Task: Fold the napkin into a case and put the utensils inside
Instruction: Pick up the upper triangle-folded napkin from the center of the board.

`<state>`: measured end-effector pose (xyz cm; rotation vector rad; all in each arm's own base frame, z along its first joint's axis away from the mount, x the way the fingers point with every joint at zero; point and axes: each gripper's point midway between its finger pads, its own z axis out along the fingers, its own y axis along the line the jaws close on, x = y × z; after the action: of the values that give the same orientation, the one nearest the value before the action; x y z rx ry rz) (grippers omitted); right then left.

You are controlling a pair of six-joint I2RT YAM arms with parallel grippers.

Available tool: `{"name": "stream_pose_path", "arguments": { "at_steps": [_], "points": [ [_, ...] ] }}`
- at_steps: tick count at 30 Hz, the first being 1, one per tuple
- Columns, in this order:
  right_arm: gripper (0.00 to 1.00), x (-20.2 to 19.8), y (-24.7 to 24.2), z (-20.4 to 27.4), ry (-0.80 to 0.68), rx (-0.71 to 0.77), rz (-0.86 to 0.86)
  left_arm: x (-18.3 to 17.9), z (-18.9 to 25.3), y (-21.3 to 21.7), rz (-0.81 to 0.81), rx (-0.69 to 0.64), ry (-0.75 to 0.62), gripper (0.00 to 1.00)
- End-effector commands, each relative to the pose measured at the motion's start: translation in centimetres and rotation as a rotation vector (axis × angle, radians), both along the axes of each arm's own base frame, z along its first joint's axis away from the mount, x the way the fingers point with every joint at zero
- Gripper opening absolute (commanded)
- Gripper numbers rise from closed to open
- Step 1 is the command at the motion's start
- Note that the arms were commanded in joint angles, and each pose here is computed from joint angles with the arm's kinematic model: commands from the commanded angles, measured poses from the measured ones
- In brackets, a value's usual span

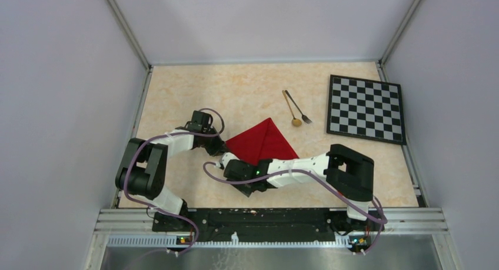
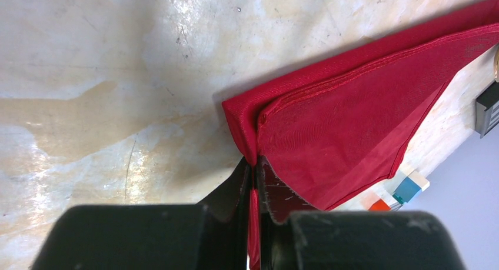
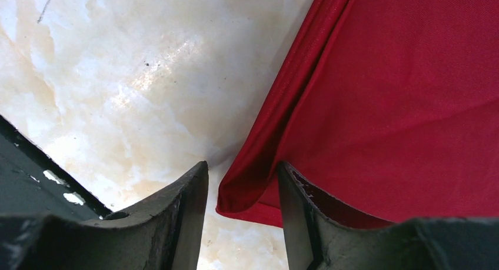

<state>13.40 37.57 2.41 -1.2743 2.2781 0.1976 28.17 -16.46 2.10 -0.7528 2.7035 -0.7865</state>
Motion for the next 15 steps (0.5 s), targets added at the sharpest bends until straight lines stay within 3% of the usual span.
{"name": "stream_pose_path", "arguments": {
  "at_steps": [1, 6, 11, 15],
  "points": [
    [0.46, -0.3, -1.0, -1.0, -0.013, -0.038, -0.008, 0.1, -1.0, 0.6, -0.012, 0.046, -0.007, 0.11],
    [0.35, -0.4, -2.9, -2.7, -0.015, -0.085, -0.044, 0.1, -0.9, 0.8, -0.034, 0.063, -0.020, 0.11],
    [0.01, 0.8, -3.7, -2.6, -0.081, -0.099, -0.096, 0.2, -0.3, 0.9, -0.079, 0.080, -0.051, 0.15],
    [0.00, 1.4, -2.1, -0.5, -0.110, -0.014, -0.099, 0.6, 1.1, 1.2, -0.115, 0.100, -0.112, 0.24]
  ]
}}
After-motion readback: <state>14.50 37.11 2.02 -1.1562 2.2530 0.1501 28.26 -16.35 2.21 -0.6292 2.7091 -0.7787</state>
